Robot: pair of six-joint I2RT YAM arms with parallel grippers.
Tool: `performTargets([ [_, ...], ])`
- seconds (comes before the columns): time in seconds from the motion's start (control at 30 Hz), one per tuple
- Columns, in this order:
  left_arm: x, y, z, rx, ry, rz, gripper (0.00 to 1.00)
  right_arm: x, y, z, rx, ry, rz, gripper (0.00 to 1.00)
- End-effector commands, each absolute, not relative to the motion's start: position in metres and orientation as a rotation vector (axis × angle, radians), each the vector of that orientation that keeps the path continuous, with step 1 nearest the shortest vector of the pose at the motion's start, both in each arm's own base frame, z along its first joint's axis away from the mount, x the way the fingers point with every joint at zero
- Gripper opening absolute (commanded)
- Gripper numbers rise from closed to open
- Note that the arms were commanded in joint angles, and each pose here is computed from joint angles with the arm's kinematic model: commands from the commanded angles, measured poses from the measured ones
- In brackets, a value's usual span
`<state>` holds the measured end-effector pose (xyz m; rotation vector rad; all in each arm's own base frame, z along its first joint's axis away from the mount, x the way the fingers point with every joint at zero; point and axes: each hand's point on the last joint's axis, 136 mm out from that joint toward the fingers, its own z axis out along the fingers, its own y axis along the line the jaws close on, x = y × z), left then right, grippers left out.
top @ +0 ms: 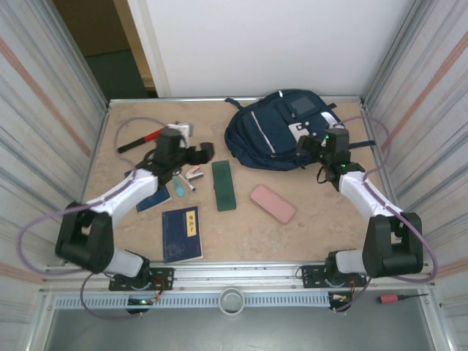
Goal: Pack the student bag
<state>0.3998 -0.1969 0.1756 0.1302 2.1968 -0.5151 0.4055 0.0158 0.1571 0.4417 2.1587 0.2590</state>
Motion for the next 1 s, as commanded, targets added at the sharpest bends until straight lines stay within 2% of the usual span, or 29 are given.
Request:
performTargets([
  [0.0,0.398,-0.237,0.158,0.215,2.317,-0.53,0.98,0.397,-0.005,0.128,0.709,2.24,0.438,0.99],
  [0.2,0.425,-0.295,0.13,0.282,2.405,-0.574,0.9,0.412,-0.006,0.093,0.895,2.249,0.696,0.93],
  [0.33,0.443,-0.311,0.105,0.272,2.465,-0.578,0.85,0.421,-0.004,0.081,0.928,2.25,0.728,0.9],
  [0.43,0.452,-0.321,0.091,0.277,2.493,-0.598,0.83,0.428,-0.002,0.077,0.938,2.231,0.773,0.83],
  [0.5,0.455,-0.33,0.075,0.286,2.526,-0.619,0.81,0.435,0.004,0.078,0.932,2.209,0.829,0.73],
  [0.67,0.467,-0.341,0.063,0.299,2.529,-0.643,0.68,0.438,0.016,0.073,0.906,2.22,0.886,0.46],
  [0.9,0.482,-0.339,0.064,0.307,2.506,-0.734,0.34,0.437,0.042,0.099,0.829,2.162,1.047,0.15],
  [0.97,0.487,-0.332,0.075,0.309,2.469,-0.751,0.3,0.433,0.058,0.112,0.775,2.163,1.078,0.11],
])
